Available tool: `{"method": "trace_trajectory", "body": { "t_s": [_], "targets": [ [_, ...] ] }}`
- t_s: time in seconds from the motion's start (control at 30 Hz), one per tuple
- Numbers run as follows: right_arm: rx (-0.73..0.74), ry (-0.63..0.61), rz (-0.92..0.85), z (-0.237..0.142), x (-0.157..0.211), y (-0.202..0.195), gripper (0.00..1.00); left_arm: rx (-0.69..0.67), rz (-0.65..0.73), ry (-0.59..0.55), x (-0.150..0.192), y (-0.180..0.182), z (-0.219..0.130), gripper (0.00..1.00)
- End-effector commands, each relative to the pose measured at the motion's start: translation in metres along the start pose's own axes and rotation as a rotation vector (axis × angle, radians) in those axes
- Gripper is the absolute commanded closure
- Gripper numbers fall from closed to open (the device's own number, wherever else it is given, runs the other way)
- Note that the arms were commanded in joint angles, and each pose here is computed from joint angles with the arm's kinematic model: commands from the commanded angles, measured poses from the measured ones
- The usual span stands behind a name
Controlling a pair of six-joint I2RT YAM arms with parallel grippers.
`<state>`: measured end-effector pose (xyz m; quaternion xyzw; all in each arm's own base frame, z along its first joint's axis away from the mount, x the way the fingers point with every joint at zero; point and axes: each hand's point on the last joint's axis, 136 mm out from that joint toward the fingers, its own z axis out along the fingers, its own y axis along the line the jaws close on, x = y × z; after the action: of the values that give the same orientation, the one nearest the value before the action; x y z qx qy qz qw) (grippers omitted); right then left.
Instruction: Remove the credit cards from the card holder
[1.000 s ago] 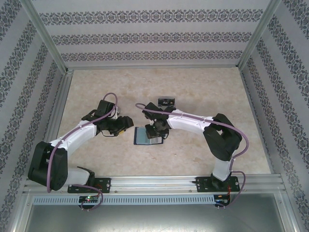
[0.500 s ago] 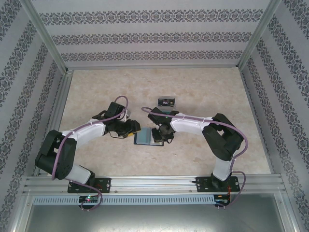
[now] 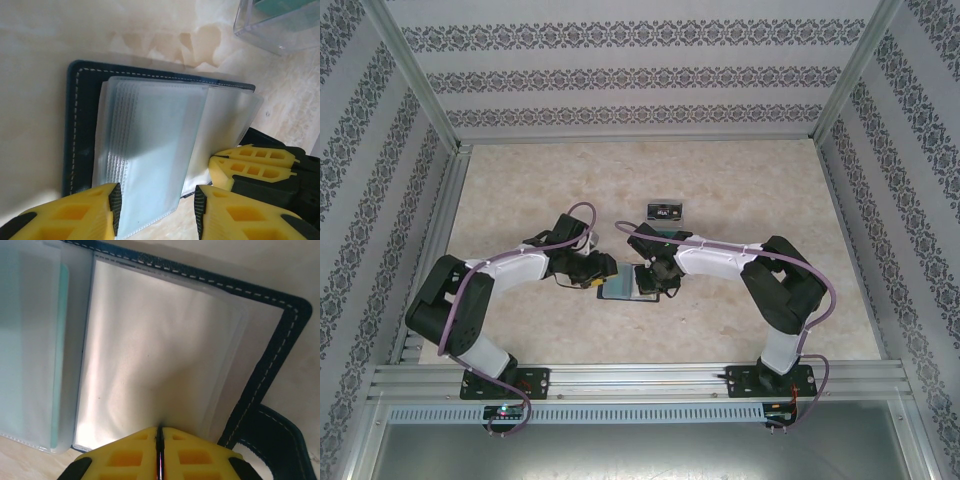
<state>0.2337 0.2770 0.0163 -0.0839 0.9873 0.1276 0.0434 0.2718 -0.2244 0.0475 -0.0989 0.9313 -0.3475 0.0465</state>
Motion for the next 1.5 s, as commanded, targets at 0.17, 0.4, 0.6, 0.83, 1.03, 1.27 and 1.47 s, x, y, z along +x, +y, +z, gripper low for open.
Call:
{"method": "trace_trajectory", "body": {
  "t_s": [0.17,0.4,0.6,0.83,1.03,1.27,1.47],
  "targets": [
    [-0.001,0.018,0.022,0.009,0.007,-0.004,0.88,0.043,0.029,0.012,-0.003,-0.013,0.011,0.55],
    [-0.003,0.022,0.021,0.01,0.007,-0.002,0.88,0.042,0.03,0.02,-0.001,-0.013,0.015,0.55],
    [-0.002,0.029,0.021,0.012,0.008,-0.003,0.88,0.103,0.036,0.029,-0.001,-0.023,0.017,0.52],
    [0.001,0.031,0.027,0.013,0.009,-0.004,0.88,0.145,0.045,0.046,0.001,-0.031,0.018,0.49],
    [-0.012,0.031,0.036,0.014,0.01,-0.002,0.87,0.163,0.079,0.046,0.002,-0.04,0.016,0.38],
    [-0.094,-0.031,0.103,0.004,0.001,-0.001,0.86,0.227,0.164,0.063,0.006,-0.07,0.014,0.4],
    [-0.14,-0.127,0.203,-0.017,-0.01,-0.017,0.86,0.23,0.222,0.097,0.013,-0.088,0.022,0.42]
  ]
}}
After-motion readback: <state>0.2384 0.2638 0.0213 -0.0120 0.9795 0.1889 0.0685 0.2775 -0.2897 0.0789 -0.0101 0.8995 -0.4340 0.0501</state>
